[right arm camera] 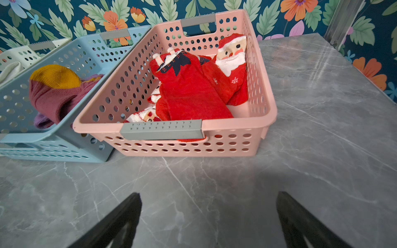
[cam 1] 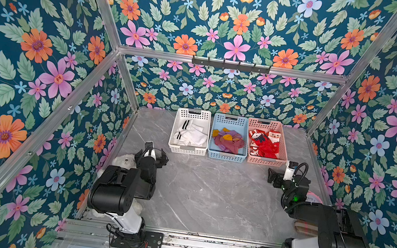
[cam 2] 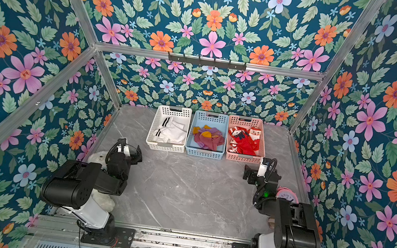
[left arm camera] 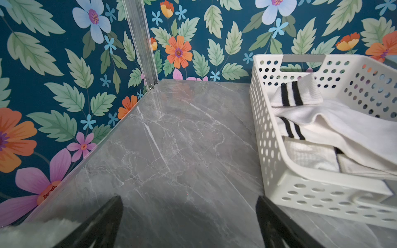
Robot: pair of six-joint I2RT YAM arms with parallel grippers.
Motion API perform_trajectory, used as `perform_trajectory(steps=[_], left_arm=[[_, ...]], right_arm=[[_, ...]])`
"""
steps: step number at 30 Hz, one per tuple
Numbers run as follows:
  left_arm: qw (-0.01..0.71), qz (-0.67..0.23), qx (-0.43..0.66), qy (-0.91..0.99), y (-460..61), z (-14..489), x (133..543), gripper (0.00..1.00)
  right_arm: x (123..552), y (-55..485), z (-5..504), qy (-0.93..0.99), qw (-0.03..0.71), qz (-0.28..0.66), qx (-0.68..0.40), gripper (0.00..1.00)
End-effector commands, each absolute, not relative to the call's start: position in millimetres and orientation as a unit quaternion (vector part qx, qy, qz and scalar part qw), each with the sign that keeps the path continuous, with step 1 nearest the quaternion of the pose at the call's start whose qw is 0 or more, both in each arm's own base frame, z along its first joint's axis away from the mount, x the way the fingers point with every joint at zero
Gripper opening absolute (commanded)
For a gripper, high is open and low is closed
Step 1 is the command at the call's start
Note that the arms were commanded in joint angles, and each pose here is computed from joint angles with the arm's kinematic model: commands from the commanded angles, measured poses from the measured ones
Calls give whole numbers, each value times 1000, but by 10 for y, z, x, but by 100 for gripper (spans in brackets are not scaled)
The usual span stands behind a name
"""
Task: Sort the socks into the basket by color
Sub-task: Reset both arms
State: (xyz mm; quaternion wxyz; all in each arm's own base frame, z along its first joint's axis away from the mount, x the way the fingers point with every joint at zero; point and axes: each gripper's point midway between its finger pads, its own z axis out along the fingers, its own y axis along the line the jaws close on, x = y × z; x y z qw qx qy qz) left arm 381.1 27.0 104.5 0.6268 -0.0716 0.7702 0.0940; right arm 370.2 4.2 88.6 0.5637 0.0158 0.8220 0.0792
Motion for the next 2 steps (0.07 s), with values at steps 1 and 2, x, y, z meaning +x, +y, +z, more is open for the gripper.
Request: perform_trajectory(steps=[1, 2], left_arm=[[640, 92, -79, 759, 278, 1128, 3828, 99], [640, 92, -78, 759, 278, 1132, 3829, 99]], right_arm=[[3748, 57, 1003, 808, 584, 76, 2, 99], [3745, 55, 1002, 808, 584, 76, 2, 99]])
